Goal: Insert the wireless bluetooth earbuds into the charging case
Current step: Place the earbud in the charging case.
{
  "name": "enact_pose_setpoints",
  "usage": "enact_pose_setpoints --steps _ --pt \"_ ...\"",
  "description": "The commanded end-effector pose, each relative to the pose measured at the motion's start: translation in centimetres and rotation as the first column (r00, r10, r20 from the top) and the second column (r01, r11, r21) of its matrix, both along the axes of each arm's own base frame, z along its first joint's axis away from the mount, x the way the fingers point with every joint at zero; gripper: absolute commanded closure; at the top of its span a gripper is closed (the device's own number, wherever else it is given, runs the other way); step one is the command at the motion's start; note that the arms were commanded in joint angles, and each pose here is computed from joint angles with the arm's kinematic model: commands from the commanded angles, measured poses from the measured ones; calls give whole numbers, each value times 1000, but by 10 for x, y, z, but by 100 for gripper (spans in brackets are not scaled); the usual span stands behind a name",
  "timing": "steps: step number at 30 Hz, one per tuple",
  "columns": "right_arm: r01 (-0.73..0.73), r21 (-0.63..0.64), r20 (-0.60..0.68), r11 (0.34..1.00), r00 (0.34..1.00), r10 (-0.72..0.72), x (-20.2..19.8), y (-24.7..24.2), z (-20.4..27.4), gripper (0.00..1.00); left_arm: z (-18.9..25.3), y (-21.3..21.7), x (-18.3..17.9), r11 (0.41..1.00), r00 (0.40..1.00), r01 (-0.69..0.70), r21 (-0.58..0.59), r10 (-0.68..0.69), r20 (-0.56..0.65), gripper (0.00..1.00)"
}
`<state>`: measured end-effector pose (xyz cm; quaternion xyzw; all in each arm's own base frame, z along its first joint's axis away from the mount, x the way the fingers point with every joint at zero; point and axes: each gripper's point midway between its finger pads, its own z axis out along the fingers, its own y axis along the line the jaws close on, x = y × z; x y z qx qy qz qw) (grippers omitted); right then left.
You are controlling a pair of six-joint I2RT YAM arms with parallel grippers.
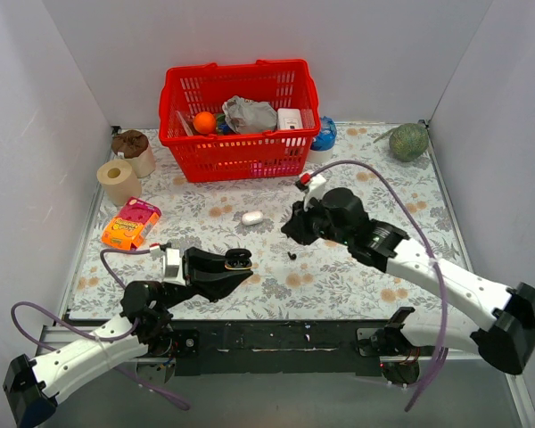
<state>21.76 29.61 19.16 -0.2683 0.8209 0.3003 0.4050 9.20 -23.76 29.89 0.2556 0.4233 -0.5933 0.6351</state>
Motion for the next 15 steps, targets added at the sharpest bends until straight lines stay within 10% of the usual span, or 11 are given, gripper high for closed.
enact_pose_setpoints --steps 1,7,15 --pt "-68 234 142 970 989 35 -13 6 80 99 29 3 3 998 996 -38 -48 41 73 100" --pt "-243 525 352 816 935 52 -54 -10 184 99 49 3 13 989 984 -97 -109 112 138 100" --pt "-451 538 528 712 839 132 -91 -16 246 99 75 -29 25 991 978 -45 -126 69 196 100"
